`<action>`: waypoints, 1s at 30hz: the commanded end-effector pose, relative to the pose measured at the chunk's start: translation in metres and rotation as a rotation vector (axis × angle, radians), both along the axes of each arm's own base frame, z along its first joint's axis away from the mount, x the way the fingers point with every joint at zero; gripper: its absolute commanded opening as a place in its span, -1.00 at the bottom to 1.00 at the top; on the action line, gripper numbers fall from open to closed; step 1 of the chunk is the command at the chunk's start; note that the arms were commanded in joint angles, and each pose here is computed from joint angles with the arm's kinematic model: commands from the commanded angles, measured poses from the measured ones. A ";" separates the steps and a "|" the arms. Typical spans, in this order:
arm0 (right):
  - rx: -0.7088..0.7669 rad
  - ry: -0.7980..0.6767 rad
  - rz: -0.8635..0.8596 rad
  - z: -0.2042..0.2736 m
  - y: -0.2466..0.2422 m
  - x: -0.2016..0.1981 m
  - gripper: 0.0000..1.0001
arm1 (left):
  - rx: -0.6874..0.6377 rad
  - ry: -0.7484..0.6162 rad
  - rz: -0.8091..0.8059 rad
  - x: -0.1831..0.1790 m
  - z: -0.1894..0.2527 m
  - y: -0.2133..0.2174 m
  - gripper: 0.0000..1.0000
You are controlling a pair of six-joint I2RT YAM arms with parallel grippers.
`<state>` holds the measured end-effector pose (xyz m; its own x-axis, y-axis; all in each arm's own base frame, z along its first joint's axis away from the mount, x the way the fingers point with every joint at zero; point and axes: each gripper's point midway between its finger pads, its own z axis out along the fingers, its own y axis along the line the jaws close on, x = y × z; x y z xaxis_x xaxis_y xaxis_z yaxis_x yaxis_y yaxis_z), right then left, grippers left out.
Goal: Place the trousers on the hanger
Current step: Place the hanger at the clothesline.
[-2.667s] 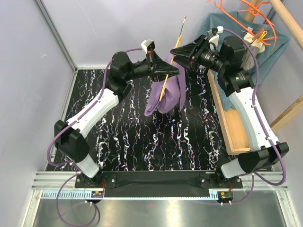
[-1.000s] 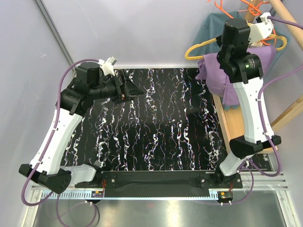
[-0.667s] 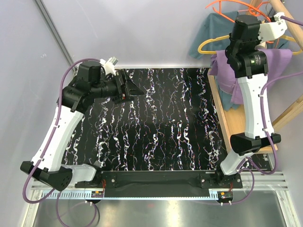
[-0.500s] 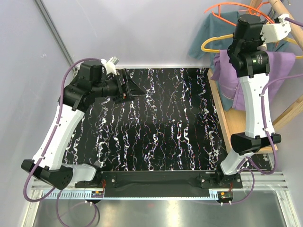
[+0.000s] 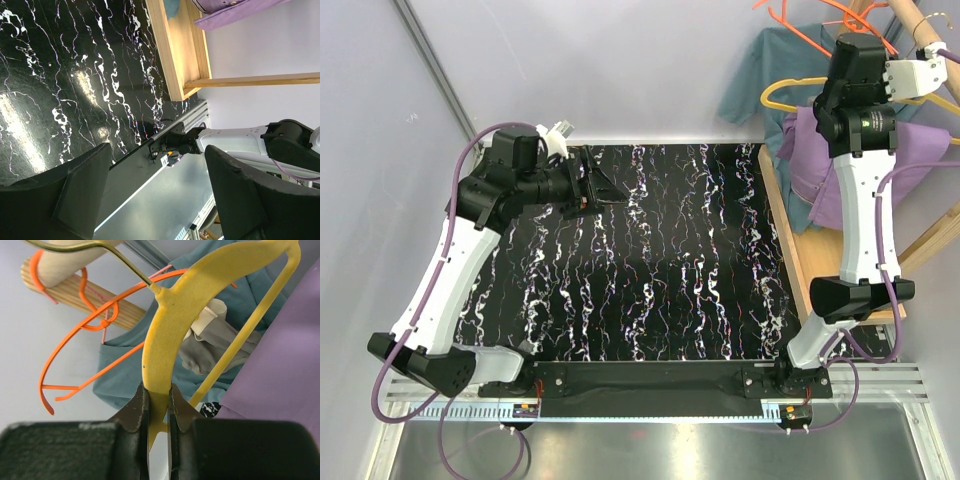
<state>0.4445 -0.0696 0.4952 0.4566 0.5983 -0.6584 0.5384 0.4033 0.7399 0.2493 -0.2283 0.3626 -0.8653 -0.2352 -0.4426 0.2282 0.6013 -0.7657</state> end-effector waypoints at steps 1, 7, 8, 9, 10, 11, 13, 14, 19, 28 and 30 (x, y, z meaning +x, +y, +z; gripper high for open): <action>0.022 -0.116 -0.074 0.029 -0.019 -0.018 -1.00 | -0.025 -0.072 -0.027 0.002 0.020 -0.004 0.61; 0.031 -0.087 -0.036 0.013 -0.017 -0.014 -1.00 | -0.027 -0.065 -0.030 0.003 0.018 -0.005 0.61; 0.033 -0.075 -0.034 0.009 -0.017 -0.013 -1.00 | -0.028 -0.062 -0.028 0.004 0.018 -0.005 0.61; 0.034 -0.058 -0.017 0.002 -0.014 -0.012 -1.00 | -0.030 -0.067 -0.028 0.004 0.019 -0.005 0.61; 0.032 -0.047 -0.011 -0.002 -0.014 -0.011 -1.00 | -0.029 -0.066 -0.029 0.005 0.019 -0.006 0.62; 0.030 -0.044 0.005 -0.003 -0.011 -0.010 -0.97 | -0.028 -0.067 -0.028 0.005 0.019 -0.005 0.62; 0.015 -0.014 0.069 -0.011 -0.002 -0.004 -0.44 | -0.024 -0.062 -0.025 0.005 0.016 -0.005 0.63; 0.016 -0.006 0.090 -0.013 0.001 -0.002 -0.21 | -0.026 -0.059 -0.025 0.005 0.016 -0.005 0.64; 0.008 0.054 0.208 -0.019 0.019 -0.003 0.35 | -0.041 -0.049 -0.029 0.004 0.013 -0.007 0.64; -0.034 0.263 0.275 -0.060 0.025 -0.033 0.58 | -0.056 -0.045 -0.034 0.003 0.012 -0.009 0.65; -0.033 0.319 0.314 -0.069 0.030 -0.041 0.60 | -0.060 -0.047 -0.037 0.002 0.012 -0.009 0.65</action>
